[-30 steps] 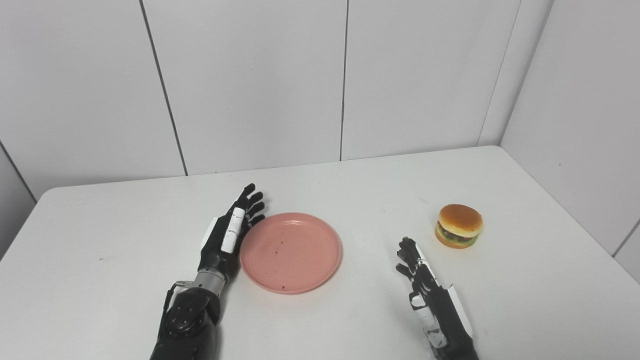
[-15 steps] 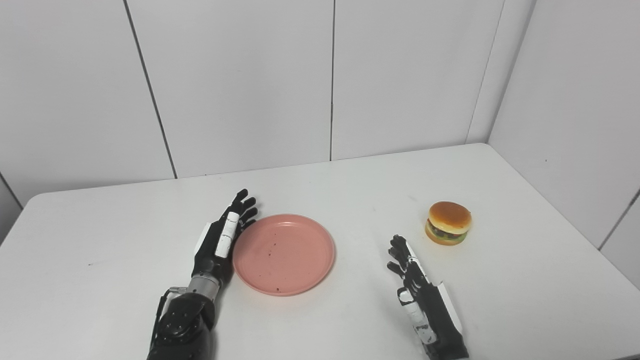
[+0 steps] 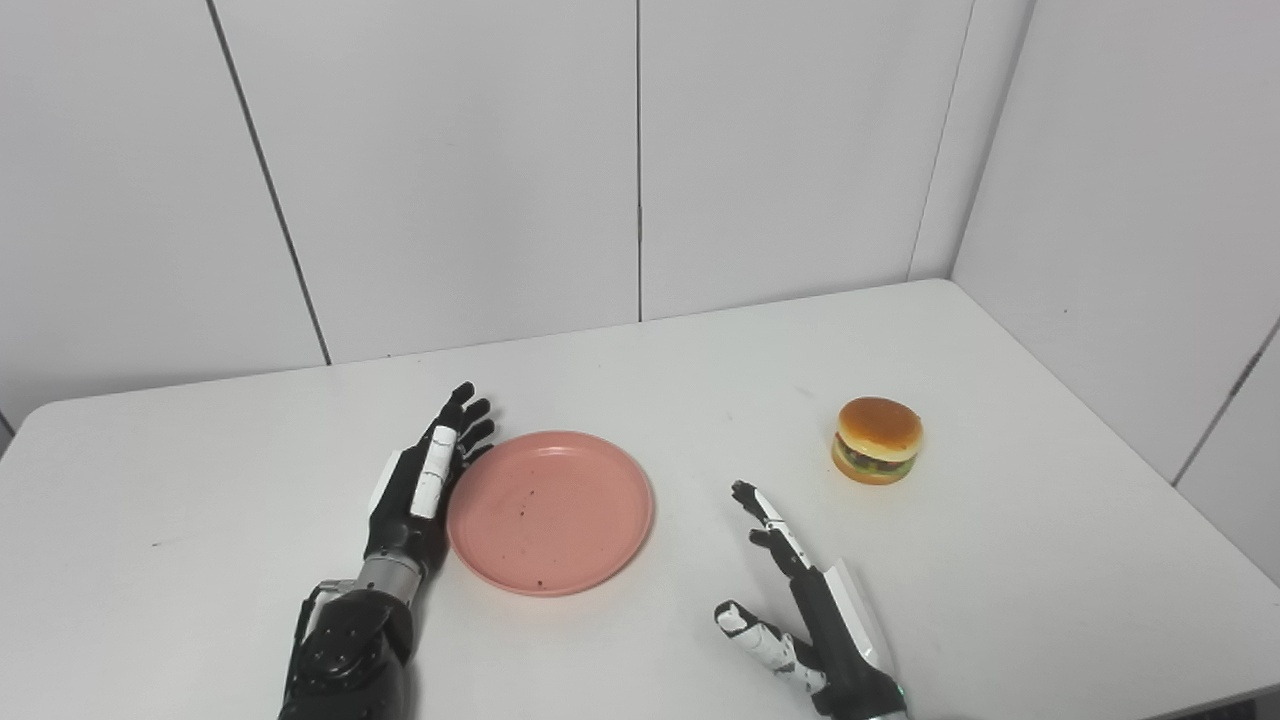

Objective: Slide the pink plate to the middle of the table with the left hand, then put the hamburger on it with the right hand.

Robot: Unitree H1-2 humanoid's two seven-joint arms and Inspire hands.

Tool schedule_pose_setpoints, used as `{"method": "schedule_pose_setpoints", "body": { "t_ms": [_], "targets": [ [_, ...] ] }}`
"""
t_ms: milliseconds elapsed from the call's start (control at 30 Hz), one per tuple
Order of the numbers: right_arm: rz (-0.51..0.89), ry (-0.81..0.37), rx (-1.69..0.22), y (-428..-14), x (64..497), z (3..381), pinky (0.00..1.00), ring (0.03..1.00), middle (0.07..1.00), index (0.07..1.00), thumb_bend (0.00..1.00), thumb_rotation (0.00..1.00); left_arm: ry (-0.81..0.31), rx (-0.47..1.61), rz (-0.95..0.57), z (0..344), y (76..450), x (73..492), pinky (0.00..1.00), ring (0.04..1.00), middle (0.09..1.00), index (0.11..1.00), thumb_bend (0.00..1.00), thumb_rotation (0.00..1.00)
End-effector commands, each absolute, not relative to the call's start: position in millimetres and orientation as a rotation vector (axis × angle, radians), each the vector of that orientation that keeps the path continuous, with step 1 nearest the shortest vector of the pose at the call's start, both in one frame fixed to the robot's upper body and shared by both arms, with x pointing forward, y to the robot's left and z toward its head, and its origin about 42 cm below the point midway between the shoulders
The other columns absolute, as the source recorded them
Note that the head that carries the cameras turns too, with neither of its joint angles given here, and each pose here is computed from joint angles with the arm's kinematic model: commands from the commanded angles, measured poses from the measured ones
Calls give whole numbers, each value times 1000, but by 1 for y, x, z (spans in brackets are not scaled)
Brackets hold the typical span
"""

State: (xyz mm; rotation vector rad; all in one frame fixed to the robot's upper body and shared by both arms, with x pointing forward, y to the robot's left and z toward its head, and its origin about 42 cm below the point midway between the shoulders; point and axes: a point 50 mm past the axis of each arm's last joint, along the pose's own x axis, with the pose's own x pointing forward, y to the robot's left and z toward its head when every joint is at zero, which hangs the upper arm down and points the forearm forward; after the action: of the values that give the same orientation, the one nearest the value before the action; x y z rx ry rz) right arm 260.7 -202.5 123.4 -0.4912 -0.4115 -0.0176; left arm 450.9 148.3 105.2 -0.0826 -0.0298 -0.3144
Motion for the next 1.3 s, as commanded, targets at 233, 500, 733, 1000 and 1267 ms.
{"method": "schedule_pose_setpoints", "body": {
  "t_ms": [233, 500, 733, 1000, 1267],
  "targets": [
    [-110, -673, -661, -220, 286, 196, 725, 871, 906, 909, 847, 1000, 7, -89, -300, 85, 157, 442, 867, 910, 920, 923, 876, 908],
    [-83, -656, -958, -250, 296, 241, 732, 818, 868, 869, 887, 929, 8, -92, -303, 85, 156, 442, 858, 910, 915, 919, 878, 901],
    [-11, -499, -1230, -279, 307, 294, 811, 830, 845, 852, 952, 807, 13, -100, -305, 86, 152, 443, 864, 907, 917, 922, 860, 908],
    [-1, -396, -1420, -319, 338, 325, 783, 824, 834, 839, 1000, 708, 12, -102, -316, 86, 149, 442, 887, 910, 931, 933, 860, 909],
    [3, -262, -1570, -346, 363, 347, 908, 880, 859, 865, 1000, 714, 13, -99, -315, 85, 148, 442, 873, 905, 930, 936, 855, 912]
  ]
}}
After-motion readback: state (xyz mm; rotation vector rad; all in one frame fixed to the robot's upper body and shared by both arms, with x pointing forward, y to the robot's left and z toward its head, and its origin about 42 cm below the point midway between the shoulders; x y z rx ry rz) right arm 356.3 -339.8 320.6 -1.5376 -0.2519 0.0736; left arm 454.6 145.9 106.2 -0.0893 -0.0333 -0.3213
